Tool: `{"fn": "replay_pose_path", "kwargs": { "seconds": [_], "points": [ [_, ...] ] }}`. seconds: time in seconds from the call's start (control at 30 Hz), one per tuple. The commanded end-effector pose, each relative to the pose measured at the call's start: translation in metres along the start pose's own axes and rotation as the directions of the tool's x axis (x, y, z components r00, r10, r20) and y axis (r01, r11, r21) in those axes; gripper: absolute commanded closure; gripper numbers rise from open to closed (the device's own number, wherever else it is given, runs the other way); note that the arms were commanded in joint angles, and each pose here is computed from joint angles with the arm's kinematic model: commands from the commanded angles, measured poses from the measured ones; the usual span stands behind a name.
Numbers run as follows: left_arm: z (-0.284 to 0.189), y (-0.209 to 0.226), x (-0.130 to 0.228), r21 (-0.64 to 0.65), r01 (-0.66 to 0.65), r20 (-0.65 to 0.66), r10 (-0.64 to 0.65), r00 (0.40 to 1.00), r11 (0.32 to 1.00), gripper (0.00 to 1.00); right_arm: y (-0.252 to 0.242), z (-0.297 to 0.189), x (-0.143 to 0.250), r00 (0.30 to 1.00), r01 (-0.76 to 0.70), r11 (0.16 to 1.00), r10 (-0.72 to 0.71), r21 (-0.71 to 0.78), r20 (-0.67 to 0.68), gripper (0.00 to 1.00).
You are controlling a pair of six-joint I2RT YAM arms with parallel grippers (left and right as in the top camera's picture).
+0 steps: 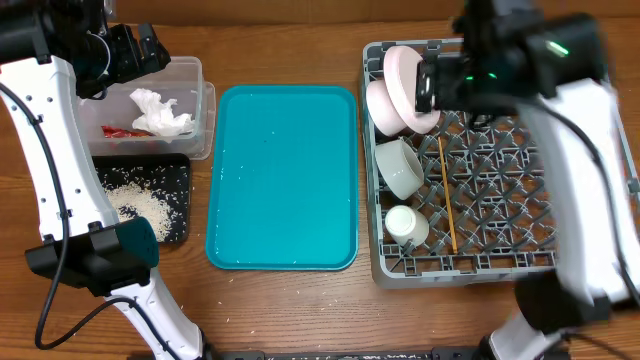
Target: Sort waste into correct bins and load items into the dishwasher
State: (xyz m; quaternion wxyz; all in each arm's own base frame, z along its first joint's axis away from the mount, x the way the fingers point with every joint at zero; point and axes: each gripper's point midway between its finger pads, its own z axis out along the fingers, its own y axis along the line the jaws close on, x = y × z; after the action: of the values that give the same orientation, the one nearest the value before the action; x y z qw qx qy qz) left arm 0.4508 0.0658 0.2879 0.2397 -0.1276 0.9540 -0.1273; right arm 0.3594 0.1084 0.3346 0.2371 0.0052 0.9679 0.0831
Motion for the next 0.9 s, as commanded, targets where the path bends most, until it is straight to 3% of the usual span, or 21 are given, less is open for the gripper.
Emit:
{"fn": "replay_pose_path", "kwargs": {
  "seconds": [0.0, 0.13, 0.33, 0.47, 0.73, 0.87],
  "points": [
    [-0.003, -0.002, 0.000, -0.001, 0.009, 0.007, -0.009, 1.000, 1.000, 0.00, 0.036, -0.071, 0.004, 0.990, 0.035, 0.972, -0.002, -0.233, 0.140, 0.00],
    [-0.003, -0.002, 0.000, -0.001, 0.009, 0.007, -0.009, 1.000, 1.000, 0.00, 0.038, -0.097, 0.015, 0.984, 0.052, 0.961, -0.004, -0.272, 0.176, 0.00],
    [-0.003, -0.002, 0.000, -0.001, 0.009, 0.007, -0.009, 1.000, 1.000, 0.00, 0.017, -0.100, 0.013, 0.979, 0.039, 0.980, 0.002, -0.196, 0.204, 0.00],
    [-0.003, -0.002, 0.000, -0.001, 0.009, 0.007, -0.009, 1.000, 1.000, 0.00, 0.018, -0.112, -0.026, 0.917, 0.191, 0.968, -0.116, -0.165, 0.382, 0.00],
    [-0.003, -0.002, 0.000, -0.001, 0.009, 0.007, -0.009, 1.000, 1.000, 0.00, -0.002, -0.115, -0.053, 0.854, 0.182, 0.976, -0.095, -0.123, 0.511, 0.00],
    [-0.003, -0.002, 0.000, -0.001, 0.009, 0.007, -0.009, 1.000, 1.000, 0.00, -0.008, -0.102, -0.040, 0.811, 0.208, 0.973, -0.114, -0.101, 0.574, 0.00]
  ]
}}
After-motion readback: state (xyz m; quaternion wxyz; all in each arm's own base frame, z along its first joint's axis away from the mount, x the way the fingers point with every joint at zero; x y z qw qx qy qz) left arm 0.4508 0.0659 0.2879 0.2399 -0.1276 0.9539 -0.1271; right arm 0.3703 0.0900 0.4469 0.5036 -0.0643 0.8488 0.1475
